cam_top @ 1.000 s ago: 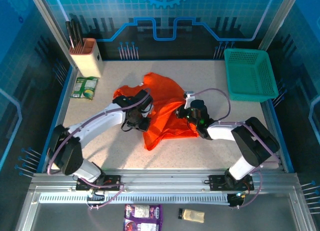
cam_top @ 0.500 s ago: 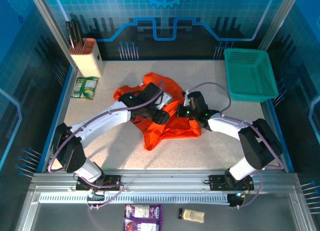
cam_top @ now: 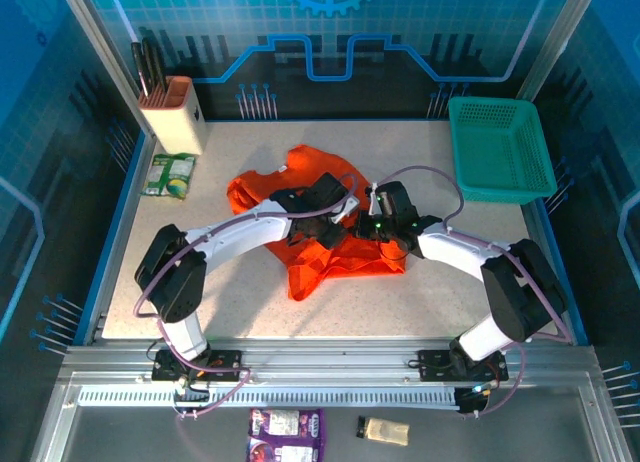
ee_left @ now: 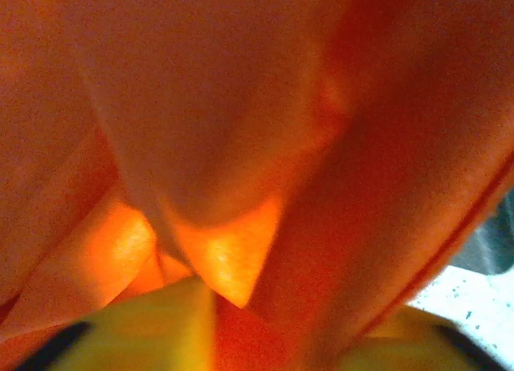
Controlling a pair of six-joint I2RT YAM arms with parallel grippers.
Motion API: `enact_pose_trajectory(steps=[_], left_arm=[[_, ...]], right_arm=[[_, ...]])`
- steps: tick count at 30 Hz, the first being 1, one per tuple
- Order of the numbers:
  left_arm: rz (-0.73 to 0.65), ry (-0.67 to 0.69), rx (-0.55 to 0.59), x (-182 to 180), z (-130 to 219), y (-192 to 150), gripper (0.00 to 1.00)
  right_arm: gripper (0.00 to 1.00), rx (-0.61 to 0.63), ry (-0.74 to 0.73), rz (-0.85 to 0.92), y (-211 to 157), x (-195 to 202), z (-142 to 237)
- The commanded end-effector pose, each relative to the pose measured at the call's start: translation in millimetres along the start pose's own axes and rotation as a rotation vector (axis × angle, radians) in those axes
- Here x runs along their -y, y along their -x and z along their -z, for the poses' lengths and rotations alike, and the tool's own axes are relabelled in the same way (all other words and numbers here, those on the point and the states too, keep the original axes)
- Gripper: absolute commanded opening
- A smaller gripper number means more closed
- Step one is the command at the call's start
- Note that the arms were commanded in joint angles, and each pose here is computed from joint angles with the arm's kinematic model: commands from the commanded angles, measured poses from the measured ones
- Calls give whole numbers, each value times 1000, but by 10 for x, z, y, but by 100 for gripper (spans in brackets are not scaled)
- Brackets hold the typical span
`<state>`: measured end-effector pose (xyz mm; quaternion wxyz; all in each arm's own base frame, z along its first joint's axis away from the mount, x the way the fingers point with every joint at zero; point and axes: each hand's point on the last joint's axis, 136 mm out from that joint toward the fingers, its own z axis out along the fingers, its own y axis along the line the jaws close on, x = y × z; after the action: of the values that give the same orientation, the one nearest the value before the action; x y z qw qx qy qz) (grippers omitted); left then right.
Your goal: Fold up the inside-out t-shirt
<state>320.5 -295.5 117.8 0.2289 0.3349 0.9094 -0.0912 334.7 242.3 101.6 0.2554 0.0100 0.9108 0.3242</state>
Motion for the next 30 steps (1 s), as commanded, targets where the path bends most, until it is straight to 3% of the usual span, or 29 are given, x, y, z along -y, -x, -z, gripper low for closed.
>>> enact_pose_trajectory(steps=[1,4,12,18,24,30], left_arm=[[-25,14,67,-29,175,214,11],[-11,-21,97,-3,357,307,0],[65,-101,171,-27,919,570,0],[71,-148,173,45,1241,653,0],[63,-216,190,162,1497,658,0],[54,-263,185,242,1677,601,0]], right_arm=[[13,22,-15,8,115,-60,137],[15,24,-67,31,91,27,209],[24,27,-27,178,-254,-96,498],[14,137,-69,445,-636,-231,613],[5,163,-89,615,-745,-291,303],[6,221,-107,679,-532,-332,-114]])
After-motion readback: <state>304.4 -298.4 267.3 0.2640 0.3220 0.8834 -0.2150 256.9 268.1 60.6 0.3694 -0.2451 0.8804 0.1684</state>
